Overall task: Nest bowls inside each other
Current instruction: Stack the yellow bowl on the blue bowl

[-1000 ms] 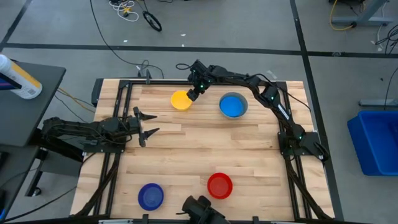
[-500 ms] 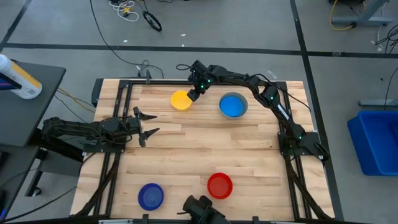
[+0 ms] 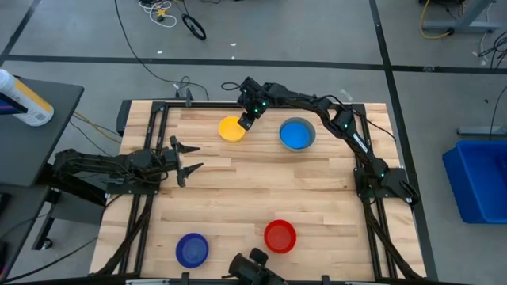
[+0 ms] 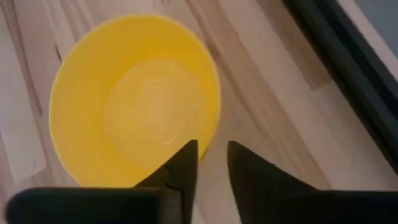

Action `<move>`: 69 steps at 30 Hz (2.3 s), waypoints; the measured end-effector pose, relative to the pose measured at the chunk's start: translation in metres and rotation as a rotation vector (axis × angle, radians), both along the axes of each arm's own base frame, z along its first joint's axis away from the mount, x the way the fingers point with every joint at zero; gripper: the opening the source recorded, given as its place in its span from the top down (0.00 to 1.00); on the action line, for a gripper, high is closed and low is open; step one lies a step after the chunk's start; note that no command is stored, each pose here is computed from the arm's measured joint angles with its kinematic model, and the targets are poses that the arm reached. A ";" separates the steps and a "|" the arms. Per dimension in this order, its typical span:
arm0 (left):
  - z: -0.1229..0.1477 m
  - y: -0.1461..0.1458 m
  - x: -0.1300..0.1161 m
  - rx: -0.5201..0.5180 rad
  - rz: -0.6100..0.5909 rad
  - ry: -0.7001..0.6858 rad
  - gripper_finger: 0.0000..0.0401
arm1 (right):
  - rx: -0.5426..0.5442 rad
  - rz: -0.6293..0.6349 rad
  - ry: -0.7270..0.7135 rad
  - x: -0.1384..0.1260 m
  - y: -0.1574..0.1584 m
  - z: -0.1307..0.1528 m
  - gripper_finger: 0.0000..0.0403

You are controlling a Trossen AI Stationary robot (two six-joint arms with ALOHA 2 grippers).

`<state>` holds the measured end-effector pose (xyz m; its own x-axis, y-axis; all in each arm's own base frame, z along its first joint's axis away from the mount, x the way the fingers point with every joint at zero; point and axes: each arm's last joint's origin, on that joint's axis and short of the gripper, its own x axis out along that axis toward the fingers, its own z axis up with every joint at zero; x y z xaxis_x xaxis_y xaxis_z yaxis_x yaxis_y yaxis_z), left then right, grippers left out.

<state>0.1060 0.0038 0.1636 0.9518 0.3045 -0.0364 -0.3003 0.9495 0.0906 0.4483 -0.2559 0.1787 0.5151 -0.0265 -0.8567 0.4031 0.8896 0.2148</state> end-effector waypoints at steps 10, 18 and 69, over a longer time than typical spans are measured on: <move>-0.002 0.000 0.000 -0.010 0.000 0.021 0.29 | 0.006 0.025 -0.020 0.001 0.000 0.011 0.97; -0.002 0.000 0.000 -0.009 0.000 0.021 0.29 | 0.053 0.008 0.032 -0.002 0.005 0.009 0.80; 0.000 -0.001 0.000 -0.016 -0.018 -0.004 0.29 | 0.311 -0.043 0.045 -0.014 -0.029 -0.022 0.38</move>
